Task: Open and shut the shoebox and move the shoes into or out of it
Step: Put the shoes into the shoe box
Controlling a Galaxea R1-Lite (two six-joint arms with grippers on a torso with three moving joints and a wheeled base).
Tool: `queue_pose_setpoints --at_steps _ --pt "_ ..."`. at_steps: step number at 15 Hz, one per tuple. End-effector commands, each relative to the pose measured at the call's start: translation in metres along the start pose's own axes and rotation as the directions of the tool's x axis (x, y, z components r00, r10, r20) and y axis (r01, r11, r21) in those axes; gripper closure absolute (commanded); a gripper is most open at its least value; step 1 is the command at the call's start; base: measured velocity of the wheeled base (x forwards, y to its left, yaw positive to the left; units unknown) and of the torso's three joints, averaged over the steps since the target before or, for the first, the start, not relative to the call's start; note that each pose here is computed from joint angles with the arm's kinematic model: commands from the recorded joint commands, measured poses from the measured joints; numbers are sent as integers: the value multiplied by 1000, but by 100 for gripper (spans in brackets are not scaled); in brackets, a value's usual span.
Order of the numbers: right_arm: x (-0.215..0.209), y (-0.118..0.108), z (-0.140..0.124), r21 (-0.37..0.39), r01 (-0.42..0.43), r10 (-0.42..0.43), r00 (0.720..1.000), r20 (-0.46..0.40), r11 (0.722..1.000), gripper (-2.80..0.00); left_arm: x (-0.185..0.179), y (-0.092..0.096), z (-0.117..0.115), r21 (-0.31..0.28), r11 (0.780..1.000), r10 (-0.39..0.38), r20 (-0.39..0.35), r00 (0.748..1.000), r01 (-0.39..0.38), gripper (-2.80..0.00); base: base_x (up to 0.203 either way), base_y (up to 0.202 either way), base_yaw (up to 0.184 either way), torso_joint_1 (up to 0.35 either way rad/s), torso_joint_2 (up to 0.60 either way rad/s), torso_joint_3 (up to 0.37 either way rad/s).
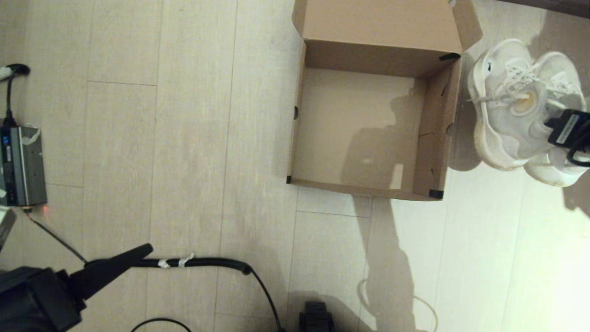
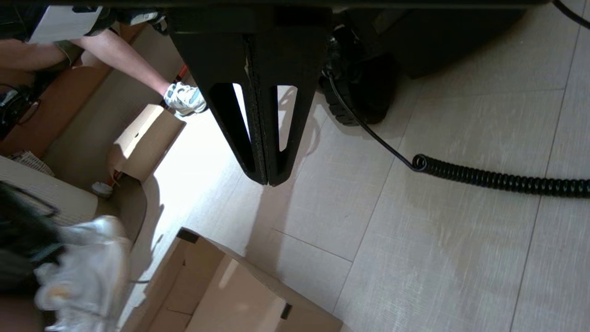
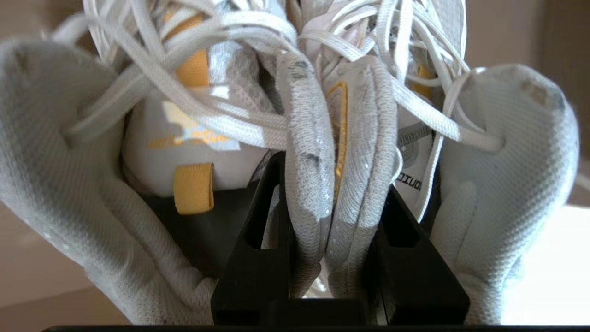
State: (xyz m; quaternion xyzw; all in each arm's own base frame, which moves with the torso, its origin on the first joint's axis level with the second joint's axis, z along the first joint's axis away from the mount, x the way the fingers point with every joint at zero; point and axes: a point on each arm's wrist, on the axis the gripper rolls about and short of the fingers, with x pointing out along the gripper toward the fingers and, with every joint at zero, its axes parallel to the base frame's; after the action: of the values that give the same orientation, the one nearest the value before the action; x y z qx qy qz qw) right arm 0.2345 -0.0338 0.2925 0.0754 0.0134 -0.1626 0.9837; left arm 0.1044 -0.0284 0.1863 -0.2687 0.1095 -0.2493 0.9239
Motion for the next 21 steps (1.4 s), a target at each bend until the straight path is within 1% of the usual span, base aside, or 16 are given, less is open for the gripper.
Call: queue_pose_setpoints --at_steps 1,3,5,6,8,9,10,13,14,16,17,18,19,21 --pt "-53 -5 39 11 -10 9 999 48 1000 0 -5 -3 1 5 1000 -14 21 1000 14 0 0 0 0 0 0 0" --pt "-78 -2 61 16 -67 66 997 25 998 0 -4 -2 2 5 1000 -6 27 1000 6 0 0 0 0 0 0 0" --pt "-89 11 68 29 -166 165 986 23 986 0 -3 -1 2 2 1000 17 34 999 -17 0 0 0 0 0 0 0" --pt "-91 19 68 48 -222 221 975 16 974 0 -3 -1 2 0 1000 22 33 999 -22 0 0 0 0 0 0 0" --pt "-96 41 67 109 -345 347 938 -4 932 0 -2 1 2 -3 1000 31 31 999 -31 0 0 0 0 0 0 0" --pt "-97 52 65 137 -388 394 919 -19 911 0 0 3 2 -7 999 43 27 999 -43 0 0 0 0 0 0 0" --pt "-98 62 62 153 -412 422 906 -34 898 0 0 4 2 -9 999 50 27 998 -50 0 0 0 0 0 0 0" --pt "-105 95 49 176 -446 464 882 -79 878 0 5 6 3 -14 998 63 17 998 -63 0 0 0 0 0 0 0" --pt "-109 108 42 177 -464 485 868 -103 868 0 7 6 7 -15 997 73 23 997 -72 0 0 0 0 0 0 0" --pt "-109 132 23 177 -464 491 856 -163 868 0 11 6 11 -14 997 77 30 997 -77 0 0 0 0 0 0 0" --pt "-105 139 13 180 -461 489 854 -175 869 0 11 6 12 -14 997 80 32 996 -79 0 0 0 0 0 0 0" --pt "-102 144 6 181 -463 491 855 -169 868 0 12 6 13 -14 997 79 33 996 -79 0 0 0 0 0 0 0" --pt "-100 146 0 174 -461 489 854 -177 870 0 12 6 13 -13 997 79 34 996 -78 0 0 0 0 0 0 0" --pt "-93 152 -17 136 -457 476 853 -214 879 0 11 6 14 -12 997 80 41 996 -80 0 0 0 0 0 0 0"
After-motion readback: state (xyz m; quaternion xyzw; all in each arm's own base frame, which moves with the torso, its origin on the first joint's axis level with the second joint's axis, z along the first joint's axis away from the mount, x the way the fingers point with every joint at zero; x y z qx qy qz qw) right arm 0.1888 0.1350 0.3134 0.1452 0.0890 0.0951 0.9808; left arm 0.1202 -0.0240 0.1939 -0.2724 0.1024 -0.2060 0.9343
